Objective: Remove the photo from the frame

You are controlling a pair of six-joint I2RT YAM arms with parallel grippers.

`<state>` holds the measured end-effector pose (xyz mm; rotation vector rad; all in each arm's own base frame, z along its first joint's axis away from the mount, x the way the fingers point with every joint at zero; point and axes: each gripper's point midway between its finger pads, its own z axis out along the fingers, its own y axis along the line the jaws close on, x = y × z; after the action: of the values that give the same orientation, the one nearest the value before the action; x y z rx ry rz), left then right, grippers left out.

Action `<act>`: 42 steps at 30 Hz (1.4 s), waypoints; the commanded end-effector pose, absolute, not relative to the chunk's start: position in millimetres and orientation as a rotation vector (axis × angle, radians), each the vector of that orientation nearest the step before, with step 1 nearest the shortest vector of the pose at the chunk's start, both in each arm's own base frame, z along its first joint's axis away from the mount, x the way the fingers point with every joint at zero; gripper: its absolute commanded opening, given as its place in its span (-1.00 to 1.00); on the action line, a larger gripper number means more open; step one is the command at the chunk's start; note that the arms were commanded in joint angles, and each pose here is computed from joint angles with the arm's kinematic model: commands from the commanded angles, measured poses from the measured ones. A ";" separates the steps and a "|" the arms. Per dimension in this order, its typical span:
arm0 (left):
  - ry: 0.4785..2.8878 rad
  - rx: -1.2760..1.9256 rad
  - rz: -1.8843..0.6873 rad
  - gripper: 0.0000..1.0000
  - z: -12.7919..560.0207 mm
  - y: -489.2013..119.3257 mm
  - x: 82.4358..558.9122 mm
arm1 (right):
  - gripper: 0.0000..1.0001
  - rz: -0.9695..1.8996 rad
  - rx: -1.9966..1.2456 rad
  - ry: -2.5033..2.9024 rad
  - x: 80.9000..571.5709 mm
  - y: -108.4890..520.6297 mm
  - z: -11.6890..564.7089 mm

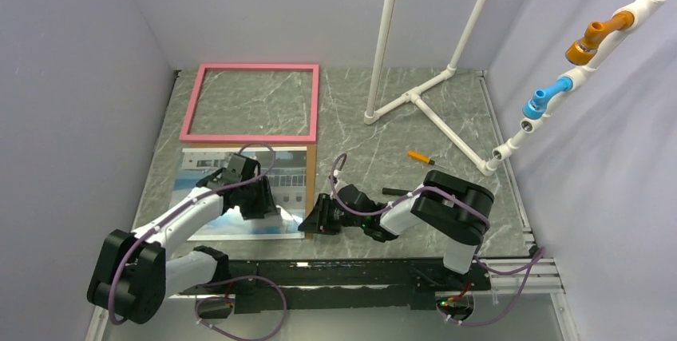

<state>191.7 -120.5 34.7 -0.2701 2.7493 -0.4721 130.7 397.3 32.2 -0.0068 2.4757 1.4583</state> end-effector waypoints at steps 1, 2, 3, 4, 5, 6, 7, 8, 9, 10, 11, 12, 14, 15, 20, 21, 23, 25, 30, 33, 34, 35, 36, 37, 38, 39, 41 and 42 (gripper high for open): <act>2.695 -0.386 -0.515 -0.04 33.7 -132.7 195.9 | -0.28 1.374 -0.025 2.497 136.6 394.7 21.0; 2.707 -0.390 -0.498 -0.04 29.7 -131.8 194.3 | -0.28 1.378 -0.025 2.495 137.3 395.9 21.4; 2.722 -0.398 -0.482 -0.04 25.8 -130.8 192.1 | -0.28 1.381 -0.026 2.494 137.5 397.0 21.2; 2.735 -0.402 -0.473 -0.05 22.8 -131.0 190.6 | -0.28 1.383 -0.028 2.497 137.1 397.6 20.5; 2.750 -0.402 -0.467 -0.05 19.6 -131.5 188.5 | -0.28 1.391 -0.030 2.494 137.3 399.0 21.5; 2.762 -0.405 -0.458 -0.05 17.2 -131.6 186.7 | -0.28 1.397 -0.030 2.493 137.1 399.8 22.5; 2.773 -0.408 -0.449 -0.06 14.8 -131.7 185.2 | -0.28 1.404 -0.030 2.491 137.2 400.9 23.6; 2.781 -0.411 -0.443 -0.06 13.0 -131.7 183.9 | -0.28 1.411 -0.030 2.490 136.7 401.6 24.3; 2.787 -0.414 -0.437 -0.06 10.9 -131.5 182.2 | -0.28 1.428 -0.037 2.481 136.5 403.8 27.5; 2.788 -0.417 -0.435 -0.06 9.5 -131.3 181.6 | -0.28 1.443 -0.038 2.477 135.8 405.0 29.3; 2.789 -0.420 -0.436 -0.06 8.6 -131.5 180.7 | -0.28 1.465 -0.036 2.468 135.5 407.1 32.3; 2.792 -0.421 -0.434 -0.06 7.0 -131.5 179.0 | -0.28 1.488 -0.034 2.456 135.2 408.6 35.6; 2.793 -0.424 -0.437 -0.06 5.6 -131.5 177.5 | -0.29 1.526 -0.023 2.437 135.4 411.6 41.4; 2.792 -0.424 -0.434 -0.06 5.0 -131.2 177.0 | -0.29 1.547 -0.019 2.432 134.6 413.6 43.8; 2.785 -0.420 -0.428 -0.06 5.9 -129.5 176.1 | -0.42 1.477 0.078 2.501 135.4 406.3 28.1; 2.783 -0.418 -0.427 -0.06 6.3 -129.1 176.3 | -0.47 1.454 0.101 2.505 136.0 402.9 24.6; 2.776 -0.410 -0.424 -0.05 8.0 -128.6 177.2 | -0.59 1.457 0.115 2.501 134.3 398.8 21.7; 2.771 -0.407 -0.417 -0.05 8.6 -127.5 177.7 | -0.71 1.490 0.115 2.477 132.7 397.8 24.5; 2.760 -0.394 -0.439 -0.04 11.9 -129.4 178.5 | -1.00 1.541 0.069 2.428 132.6 402.0 33.8; 2.739 -0.361 -0.497 0.00 20.4 -136.0 180.6 | -1.00 1.574 0.040 2.393 132.3 404.0 41.6; 2.725 -0.348 -0.518 0.03 24.6 -138.3 181.9 | -1.00 1.590 0.026 2.369 132.4 404.6 46.6; 2.705 -0.333 -0.545 0.06 30.4 -141.0 184.3 | -1.00 1.604 0.015 2.347 132.4 404.3 51.0; 2.685 -0.317 -0.572 0.09 36.7 -144.0 186.4 | -1.00 1.619 0.003 2.325 132.1 403.9 55.5; 2.666 -0.307 -0.596 0.12 43.3 -146.5 188.5 | -1.00 1.641 -0.020 2.293 131.3 404.5 62.1; 2.648 -0.297 -0.617 0.14 50.3 -148.8 190.1 | -1.00 1.664 -0.040 2.259 130.5 404.6 69.5; 2.633 -0.288 -0.632 0.16 57.2 -150.5 191.5 | -1.00 1.686 -0.054 2.223 130.4 403.8 76.8; 2.594 -0.277 -0.662 0.18 73.3 -152.9 194.8 | -1.00 1.734 -0.087 2.156 127.6 402.1 91.8; 2.571 -0.273 -0.678 0.19 81.9 -154.1 196.1 | -1.00 1.755 -0.096 2.128 126.0 400.9 98.2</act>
<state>188.5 -144.8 47.0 -0.3351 2.6533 -0.5955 127.6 393.9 38.5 0.0166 2.3887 1.5672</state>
